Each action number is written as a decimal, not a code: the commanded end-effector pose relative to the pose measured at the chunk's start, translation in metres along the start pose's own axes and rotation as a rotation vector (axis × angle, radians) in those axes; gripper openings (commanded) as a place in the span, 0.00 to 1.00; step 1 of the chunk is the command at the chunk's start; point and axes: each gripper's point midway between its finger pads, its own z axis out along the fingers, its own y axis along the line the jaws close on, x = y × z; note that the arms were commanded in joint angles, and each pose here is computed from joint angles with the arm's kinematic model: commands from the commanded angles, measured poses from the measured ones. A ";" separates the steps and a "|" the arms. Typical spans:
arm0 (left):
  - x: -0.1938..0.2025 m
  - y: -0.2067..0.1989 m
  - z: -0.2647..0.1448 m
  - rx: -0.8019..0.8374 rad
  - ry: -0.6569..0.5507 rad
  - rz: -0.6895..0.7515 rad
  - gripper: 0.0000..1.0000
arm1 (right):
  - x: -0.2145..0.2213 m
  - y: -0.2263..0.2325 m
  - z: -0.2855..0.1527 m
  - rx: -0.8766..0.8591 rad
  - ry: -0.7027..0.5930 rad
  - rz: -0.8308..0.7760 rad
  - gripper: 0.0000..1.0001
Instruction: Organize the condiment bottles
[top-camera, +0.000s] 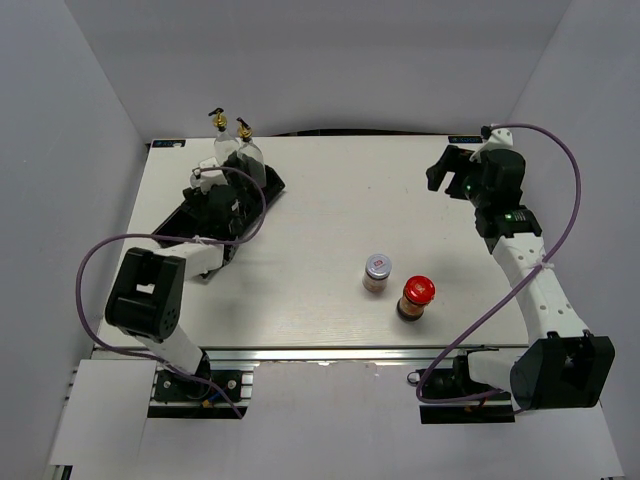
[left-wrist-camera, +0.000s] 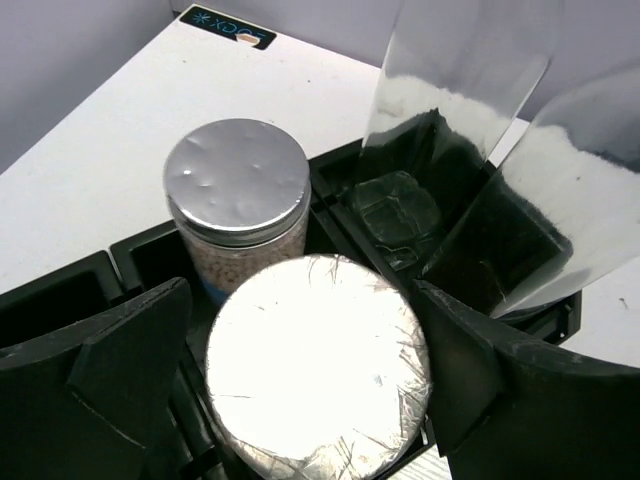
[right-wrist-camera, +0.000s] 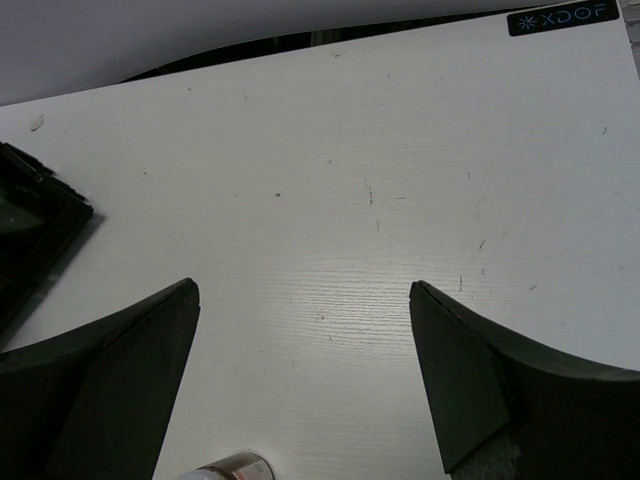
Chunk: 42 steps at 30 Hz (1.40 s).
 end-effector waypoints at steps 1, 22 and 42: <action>-0.024 0.008 -0.009 -0.026 -0.006 -0.028 0.98 | -0.010 0.003 -0.009 -0.008 -0.031 0.008 0.89; -0.112 -0.038 -0.096 0.361 0.193 -0.107 0.98 | 0.031 -0.004 -0.034 0.043 0.121 0.094 0.90; -0.048 -0.261 -0.350 1.538 0.350 0.280 0.98 | 0.088 -0.061 -0.067 0.276 0.243 0.130 0.89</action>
